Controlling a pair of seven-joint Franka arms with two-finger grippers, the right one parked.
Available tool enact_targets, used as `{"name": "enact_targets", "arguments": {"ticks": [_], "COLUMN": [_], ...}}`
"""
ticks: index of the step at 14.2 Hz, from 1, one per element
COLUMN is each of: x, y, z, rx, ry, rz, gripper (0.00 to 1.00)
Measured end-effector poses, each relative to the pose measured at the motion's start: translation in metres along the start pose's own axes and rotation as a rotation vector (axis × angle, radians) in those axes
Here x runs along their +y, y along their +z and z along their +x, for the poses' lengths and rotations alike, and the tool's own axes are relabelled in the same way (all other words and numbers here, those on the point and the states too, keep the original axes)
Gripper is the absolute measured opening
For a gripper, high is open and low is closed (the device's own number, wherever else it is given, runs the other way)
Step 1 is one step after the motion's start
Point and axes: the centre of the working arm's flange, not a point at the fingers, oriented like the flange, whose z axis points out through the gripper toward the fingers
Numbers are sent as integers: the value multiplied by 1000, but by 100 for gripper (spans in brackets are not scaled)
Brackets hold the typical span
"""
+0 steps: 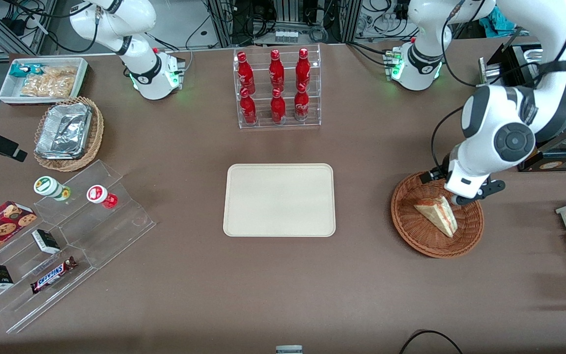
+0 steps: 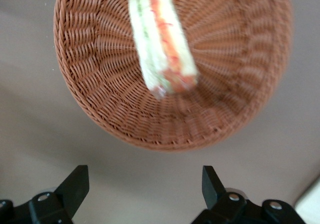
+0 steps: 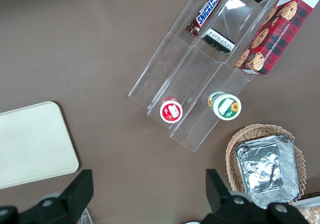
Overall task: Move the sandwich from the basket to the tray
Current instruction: 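Lower the open left gripper around the sandwich and close it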
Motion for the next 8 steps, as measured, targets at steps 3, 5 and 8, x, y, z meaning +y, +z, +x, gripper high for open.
{"name": "enact_targets", "arguments": {"ticks": [3, 5, 8], "x": [0, 1, -6], "y": [28, 34, 37], "z": [14, 15, 27], "rx": [-9, -17, 6], "ry": [-99, -121, -240], "rz": [-18, -16, -48], "gripper": [100, 100, 100]}}
